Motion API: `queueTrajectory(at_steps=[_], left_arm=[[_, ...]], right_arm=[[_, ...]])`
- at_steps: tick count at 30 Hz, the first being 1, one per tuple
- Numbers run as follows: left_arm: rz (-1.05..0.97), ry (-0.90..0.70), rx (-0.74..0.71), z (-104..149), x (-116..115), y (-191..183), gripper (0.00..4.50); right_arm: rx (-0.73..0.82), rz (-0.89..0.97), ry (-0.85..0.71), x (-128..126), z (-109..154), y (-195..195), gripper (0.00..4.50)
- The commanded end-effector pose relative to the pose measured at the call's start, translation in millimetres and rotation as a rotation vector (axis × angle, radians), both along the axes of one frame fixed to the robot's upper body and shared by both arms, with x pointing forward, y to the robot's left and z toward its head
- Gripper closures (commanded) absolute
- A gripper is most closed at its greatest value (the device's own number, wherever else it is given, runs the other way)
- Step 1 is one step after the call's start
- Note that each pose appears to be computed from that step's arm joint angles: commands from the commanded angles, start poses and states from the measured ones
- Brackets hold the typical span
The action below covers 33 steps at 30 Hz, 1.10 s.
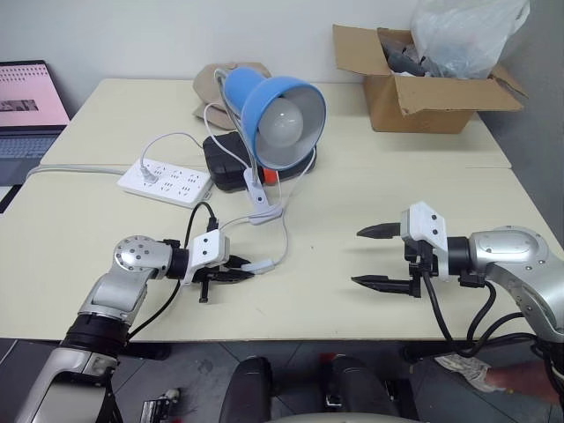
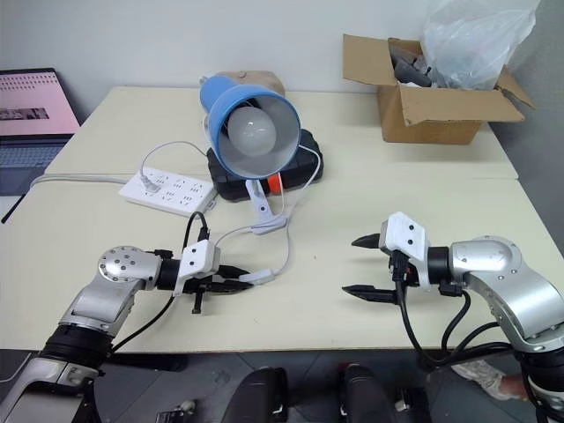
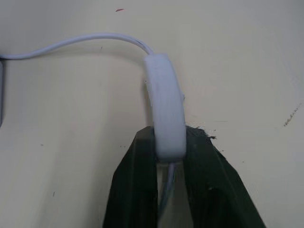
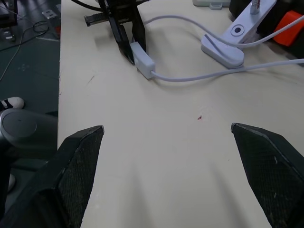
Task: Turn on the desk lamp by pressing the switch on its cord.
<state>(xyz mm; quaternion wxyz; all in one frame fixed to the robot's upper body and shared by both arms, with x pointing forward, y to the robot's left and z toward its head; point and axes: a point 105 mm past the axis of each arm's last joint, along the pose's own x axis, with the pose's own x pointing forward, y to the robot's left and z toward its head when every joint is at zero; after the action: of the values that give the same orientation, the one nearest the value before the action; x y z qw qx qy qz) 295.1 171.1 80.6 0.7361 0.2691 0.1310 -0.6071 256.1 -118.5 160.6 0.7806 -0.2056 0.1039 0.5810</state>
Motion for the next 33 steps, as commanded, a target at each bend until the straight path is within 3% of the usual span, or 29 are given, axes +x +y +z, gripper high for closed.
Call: queueTrajectory(at_steps=[1, 5, 11, 18, 33], left_arm=[[-0.045, -0.072, -0.003, 12.7, 3.4, -9.1, 4.10], [-0.113, -0.116, -0.041, 35.7, 3.3, -28.3, 4.10], [-0.190, -0.143, -0.053, 49.1, 1.4, -51.0, 4.10], [-0.193, -0.142, -0.055, 50.5, 2.9, -54.1, 4.10], [-0.181, -0.134, -0.060, 47.8, 1.1, -55.2, 4.10]], right_arm=[[0.041, 0.016, -0.079, 2.7, 14.9, 9.6, 0.00], [0.121, 0.001, -0.123, 12.5, 27.5, 27.1, 0.00], [0.100, 0.045, -0.089, 20.8, 22.9, 61.2, 0.00], [0.059, 0.138, -0.057, 18.7, 12.1, 90.9, 0.00], [-0.026, 0.141, -0.062, 27.4, -14.9, 103.7, 0.00]])
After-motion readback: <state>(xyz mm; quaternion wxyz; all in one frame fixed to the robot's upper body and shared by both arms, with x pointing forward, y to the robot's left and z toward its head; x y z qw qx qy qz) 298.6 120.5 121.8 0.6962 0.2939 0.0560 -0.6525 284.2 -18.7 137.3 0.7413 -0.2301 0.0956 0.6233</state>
